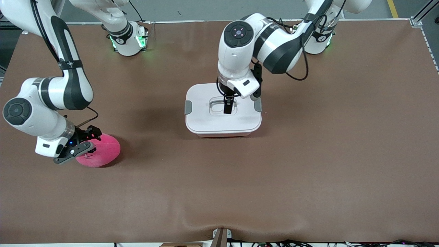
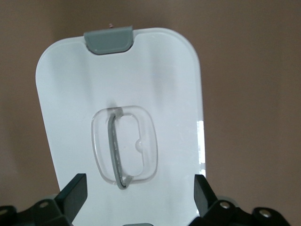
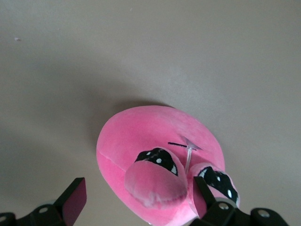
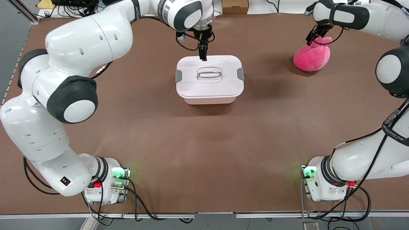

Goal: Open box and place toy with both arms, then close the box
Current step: 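Grasp the lid handle with the left gripper while the right gripper grasps the toy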

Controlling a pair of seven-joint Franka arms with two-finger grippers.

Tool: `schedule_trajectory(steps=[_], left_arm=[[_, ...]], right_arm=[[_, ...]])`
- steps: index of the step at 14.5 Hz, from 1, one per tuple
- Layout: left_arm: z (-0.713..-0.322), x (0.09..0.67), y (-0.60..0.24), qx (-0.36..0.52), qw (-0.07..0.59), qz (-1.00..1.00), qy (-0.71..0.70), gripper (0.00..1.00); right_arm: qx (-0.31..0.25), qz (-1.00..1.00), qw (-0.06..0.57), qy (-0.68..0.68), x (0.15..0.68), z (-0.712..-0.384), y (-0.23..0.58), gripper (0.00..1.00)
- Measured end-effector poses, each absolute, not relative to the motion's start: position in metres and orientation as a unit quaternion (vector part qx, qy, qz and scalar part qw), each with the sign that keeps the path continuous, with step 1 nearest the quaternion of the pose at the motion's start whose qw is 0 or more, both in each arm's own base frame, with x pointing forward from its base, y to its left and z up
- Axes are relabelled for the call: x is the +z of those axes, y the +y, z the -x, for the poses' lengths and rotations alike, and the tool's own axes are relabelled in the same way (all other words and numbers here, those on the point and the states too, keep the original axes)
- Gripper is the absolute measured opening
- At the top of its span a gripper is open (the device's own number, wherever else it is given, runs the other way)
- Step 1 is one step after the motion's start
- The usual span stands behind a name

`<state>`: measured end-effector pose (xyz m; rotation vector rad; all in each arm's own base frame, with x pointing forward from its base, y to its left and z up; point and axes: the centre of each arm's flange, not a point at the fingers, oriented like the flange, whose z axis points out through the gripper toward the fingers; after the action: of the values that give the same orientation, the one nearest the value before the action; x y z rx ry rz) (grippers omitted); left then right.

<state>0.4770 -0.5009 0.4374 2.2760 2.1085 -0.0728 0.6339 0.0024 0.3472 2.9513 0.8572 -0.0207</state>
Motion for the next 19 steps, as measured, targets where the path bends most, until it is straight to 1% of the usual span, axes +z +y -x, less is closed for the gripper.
schedule_trajectory(steps=[7, 9, 10, 12, 14, 15, 16, 17, 19], left_arm=[[-0.463, 0.381, -0.511, -0.025, -0.011, -0.701, 0.713, 1.0], [-0.458, 0.367, -0.511, -0.024, -0.015, -0.697, 0.717, 1.0], [-0.453, 0.361, -0.512, -0.024, -0.019, -0.696, 0.717, 1.0], [-0.445, 0.353, -0.515, -0.023, -0.024, -0.696, 0.718, 1.0], [-0.443, 0.35, -0.516, -0.023, -0.021, -0.696, 0.717, 1.0], [-0.443, 0.348, -0.515, -0.023, -0.019, -0.696, 0.718, 1.0], [-0.443, 0.347, -0.516, -0.024, -0.016, -0.696, 0.718, 0.94], [-0.443, 0.346, -0.516, -0.024, -0.014, -0.696, 0.718, 0.82], [-0.444, 0.346, -0.517, -0.024, -0.006, -0.696, 0.718, 0.62]], right_arm=[[-0.023, -0.959, 0.03, 0.281, 0.328, -0.623, 0.003, 1.0], [-0.02, -0.959, 0.031, 0.281, 0.328, -0.623, 0.003, 0.85], [-0.017, -0.959, 0.032, 0.281, 0.328, -0.624, 0.003, 0.69], [-0.015, -0.959, 0.033, 0.281, 0.328, -0.624, 0.003, 0.51], [-0.011, -0.959, 0.034, 0.282, 0.327, -0.624, 0.003, 0.3], [-0.007, -0.958, 0.037, 0.284, 0.326, -0.625, 0.003, 0.22], [-0.003, -0.957, 0.042, 0.287, 0.326, -0.625, 0.003, 0.15], [0.0, -0.956, 0.047, 0.291, 0.327, -0.626, 0.003, 0.13], [0.0, -0.951, 0.054, 0.303, 0.327, -0.627, 0.002, 0.13]])
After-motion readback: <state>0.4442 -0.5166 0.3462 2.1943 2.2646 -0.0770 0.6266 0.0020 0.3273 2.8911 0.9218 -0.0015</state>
